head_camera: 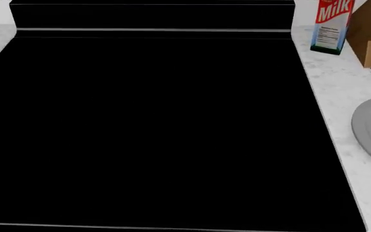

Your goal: Pick the mushroom from the counter and place it in the microwave.

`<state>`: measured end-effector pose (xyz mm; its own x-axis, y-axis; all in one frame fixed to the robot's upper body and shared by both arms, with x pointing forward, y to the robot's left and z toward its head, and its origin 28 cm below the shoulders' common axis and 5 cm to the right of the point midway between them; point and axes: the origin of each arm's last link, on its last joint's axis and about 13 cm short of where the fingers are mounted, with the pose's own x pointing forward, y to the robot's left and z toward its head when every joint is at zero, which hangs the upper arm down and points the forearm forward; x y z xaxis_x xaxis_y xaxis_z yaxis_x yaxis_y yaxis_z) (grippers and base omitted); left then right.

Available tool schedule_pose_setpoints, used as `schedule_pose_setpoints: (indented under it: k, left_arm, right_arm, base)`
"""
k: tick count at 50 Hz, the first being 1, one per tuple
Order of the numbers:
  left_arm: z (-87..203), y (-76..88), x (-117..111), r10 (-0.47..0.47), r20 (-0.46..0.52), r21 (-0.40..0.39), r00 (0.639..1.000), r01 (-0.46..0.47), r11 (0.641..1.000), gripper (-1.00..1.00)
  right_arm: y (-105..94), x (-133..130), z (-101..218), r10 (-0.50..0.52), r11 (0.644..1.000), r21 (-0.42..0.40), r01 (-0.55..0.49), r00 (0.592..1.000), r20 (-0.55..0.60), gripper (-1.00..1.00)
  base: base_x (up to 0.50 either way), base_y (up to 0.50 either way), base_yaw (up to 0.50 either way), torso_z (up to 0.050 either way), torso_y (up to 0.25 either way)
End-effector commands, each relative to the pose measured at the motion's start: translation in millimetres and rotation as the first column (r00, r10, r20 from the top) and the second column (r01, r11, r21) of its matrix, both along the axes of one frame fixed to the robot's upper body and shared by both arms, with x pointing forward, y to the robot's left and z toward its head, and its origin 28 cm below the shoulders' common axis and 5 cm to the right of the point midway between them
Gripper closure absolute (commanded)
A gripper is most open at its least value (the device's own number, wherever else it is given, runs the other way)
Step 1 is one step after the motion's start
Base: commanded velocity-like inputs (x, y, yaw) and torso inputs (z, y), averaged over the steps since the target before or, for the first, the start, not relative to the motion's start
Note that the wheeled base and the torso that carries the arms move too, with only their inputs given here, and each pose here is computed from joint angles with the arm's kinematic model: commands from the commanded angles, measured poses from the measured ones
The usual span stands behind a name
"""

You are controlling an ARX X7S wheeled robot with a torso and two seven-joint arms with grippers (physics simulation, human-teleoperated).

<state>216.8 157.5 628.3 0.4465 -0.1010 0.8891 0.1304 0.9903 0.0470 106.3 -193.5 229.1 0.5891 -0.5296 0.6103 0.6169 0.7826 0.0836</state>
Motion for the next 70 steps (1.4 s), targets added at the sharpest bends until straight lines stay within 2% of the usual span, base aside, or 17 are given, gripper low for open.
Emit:
schedule_pose_setpoints:
  k: [1,60,70]
  left_arm:
    - [2.9,-7.4,-5.4,-0.034,0.004,0.002,0.999,0.034,0.999,1.00]
    - [2.7,-5.7,-1.8,-0.027,-0.007,-0.003,1.000,0.027,1.000,1.00]
    - [2.7,-4.6,-0.8,-0.026,-0.012,-0.008,1.000,0.026,1.000,1.00]
  right_arm:
    - [-3.0,-2.2,3.3,-0.002,1.000,-0.013,0.002,1.000,0.025,-1.00]
    - [-3.5,-4.9,3.5,-0.006,1.000,-0.018,0.007,1.000,0.024,-1.00]
    - [-2.6,-4.3,4.8,-0.002,1.000,-0.025,0.002,1.000,0.025,-1.00]
  base:
    - [0.00,0.00,0.00,0.000,0.000]
    - [0.28,0.00,0.00,0.000,0.000]
    - [0.00,0.00,0.00,0.000,0.002]
